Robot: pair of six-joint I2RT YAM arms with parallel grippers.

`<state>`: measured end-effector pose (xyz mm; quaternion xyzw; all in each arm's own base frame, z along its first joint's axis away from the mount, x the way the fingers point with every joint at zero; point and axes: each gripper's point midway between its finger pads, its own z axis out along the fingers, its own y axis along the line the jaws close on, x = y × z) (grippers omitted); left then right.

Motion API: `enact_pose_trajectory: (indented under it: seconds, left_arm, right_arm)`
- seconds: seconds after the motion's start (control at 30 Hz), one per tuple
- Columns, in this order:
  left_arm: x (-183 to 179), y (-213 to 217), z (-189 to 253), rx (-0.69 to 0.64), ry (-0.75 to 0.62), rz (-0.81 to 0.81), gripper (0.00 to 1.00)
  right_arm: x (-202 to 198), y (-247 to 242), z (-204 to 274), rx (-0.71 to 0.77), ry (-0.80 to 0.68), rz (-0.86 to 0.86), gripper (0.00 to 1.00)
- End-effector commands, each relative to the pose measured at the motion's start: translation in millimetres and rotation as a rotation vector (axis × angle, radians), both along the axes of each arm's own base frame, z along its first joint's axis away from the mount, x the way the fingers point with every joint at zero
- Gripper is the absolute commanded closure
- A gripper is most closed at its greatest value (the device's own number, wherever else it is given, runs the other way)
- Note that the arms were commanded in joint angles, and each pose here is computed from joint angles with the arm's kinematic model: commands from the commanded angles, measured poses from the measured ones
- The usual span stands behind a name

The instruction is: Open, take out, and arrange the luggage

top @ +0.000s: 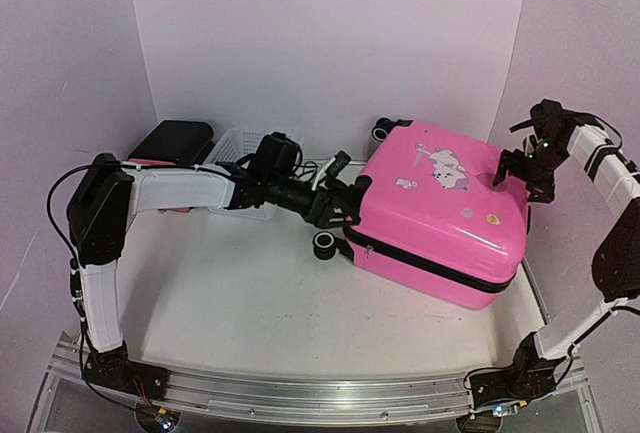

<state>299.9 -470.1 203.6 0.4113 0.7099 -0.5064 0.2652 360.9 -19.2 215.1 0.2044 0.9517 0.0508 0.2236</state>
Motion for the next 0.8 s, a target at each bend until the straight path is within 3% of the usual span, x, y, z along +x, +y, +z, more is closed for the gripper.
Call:
enact_pose_trajectory:
  seconds: [0.0,0.13,0.27,0.47,0.63,0.77]
  left_arm:
    - [-113,-4,52,-0.098,0.024,-0.293,0.24]
    - [-124,17,78,-0.097,-0.001,-0.271,0.18]
    - [-109,37,88,0.027,-0.082,-0.177,0.15]
    - [-39,79,115,-0.023,-0.083,-0.043,0.1]
    - [7,71,117,-0.08,-0.076,-0.053,0.09]
    - [36,51,102,-0.091,-0.079,-0.078,0.09]
  right_arm:
    - [-7,46,5,-0.026,0.027,0.236,0.02]
    - [-28,60,33,-0.192,0.009,0.317,0.02]
    - [-47,98,55,-0.284,-0.028,0.461,0.02]
    - [-72,171,67,-0.223,-0.114,0.717,0.02]
    - [-91,234,61,-0.124,-0.174,0.904,0.02]
    - [-111,278,53,-0.179,-0.188,1.065,0.02]
